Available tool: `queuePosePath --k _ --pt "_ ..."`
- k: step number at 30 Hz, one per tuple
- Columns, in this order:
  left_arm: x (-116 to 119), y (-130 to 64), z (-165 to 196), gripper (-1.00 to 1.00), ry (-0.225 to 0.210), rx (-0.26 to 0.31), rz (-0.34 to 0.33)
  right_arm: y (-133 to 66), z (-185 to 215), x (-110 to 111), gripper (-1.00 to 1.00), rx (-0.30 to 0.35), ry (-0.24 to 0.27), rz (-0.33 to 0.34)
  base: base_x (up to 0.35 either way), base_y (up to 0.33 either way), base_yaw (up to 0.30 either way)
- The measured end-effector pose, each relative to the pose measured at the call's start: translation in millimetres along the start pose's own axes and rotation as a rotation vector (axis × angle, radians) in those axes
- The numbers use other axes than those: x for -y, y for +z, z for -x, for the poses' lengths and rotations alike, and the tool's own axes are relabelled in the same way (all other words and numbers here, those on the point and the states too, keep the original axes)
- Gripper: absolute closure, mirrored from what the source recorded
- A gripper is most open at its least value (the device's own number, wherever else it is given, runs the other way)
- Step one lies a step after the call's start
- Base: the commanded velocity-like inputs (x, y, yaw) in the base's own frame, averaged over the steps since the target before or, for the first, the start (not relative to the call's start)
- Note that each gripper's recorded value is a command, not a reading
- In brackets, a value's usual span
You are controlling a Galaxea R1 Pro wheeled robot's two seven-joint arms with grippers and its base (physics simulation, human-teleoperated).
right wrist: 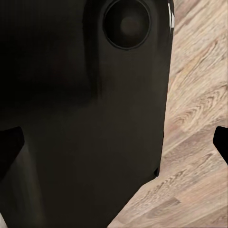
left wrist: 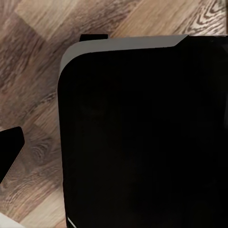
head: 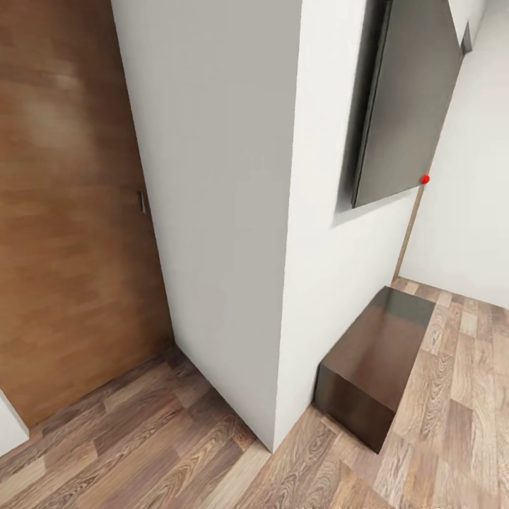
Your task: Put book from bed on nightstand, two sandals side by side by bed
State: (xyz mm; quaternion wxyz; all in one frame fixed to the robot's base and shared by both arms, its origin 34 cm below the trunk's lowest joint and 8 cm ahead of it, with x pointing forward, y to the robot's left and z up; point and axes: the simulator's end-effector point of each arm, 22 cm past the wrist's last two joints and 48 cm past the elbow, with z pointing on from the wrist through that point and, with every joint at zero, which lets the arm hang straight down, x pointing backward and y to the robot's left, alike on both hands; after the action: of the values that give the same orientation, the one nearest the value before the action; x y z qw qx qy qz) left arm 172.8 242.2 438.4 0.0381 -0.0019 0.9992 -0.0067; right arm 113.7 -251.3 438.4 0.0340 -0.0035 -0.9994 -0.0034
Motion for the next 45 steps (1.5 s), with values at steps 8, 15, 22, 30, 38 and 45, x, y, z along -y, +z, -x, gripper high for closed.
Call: queuePosePath --k 8,15,22,30,38,45 --pt "0.0 0.0 -0.4 -1.00 0.000 0.000 0.000 0.0 0.0 0.0 -1.00 0.000 0.000 0.000 0.000 0.000 -0.286" --pt "0.0 0.0 -0.4 -1.00 0.000 0.000 0.000 0.0 0.0 0.0 -1.00 0.000 0.000 0.000 0.000 0.000 -0.286" --pt "-1.5 -0.1 0.6 -1.00 -0.002 0.002 0.002 -0.1 -0.1 0.0 -1.00 0.000 0.000 0.000 0.099 0.000 -0.254" --pt "-1.5 -0.1 0.8 -1.00 -0.003 0.002 0.002 -0.1 -0.4 0.0 -1.00 0.000 0.000 0.000 0.294 0.000 -0.057" --pt "-0.9 0.0 0.1 -1.00 -0.003 0.001 0.001 0.0 -0.4 0.0 -1.00 -0.001 0.000 0.000 0.145 0.000 -0.009" --pt "-0.2 0.0 -0.4 -1.00 -0.003 0.000 0.000 0.0 -0.4 0.0 -1.00 -0.001 0.000 0.000 0.017 0.000 -0.139"
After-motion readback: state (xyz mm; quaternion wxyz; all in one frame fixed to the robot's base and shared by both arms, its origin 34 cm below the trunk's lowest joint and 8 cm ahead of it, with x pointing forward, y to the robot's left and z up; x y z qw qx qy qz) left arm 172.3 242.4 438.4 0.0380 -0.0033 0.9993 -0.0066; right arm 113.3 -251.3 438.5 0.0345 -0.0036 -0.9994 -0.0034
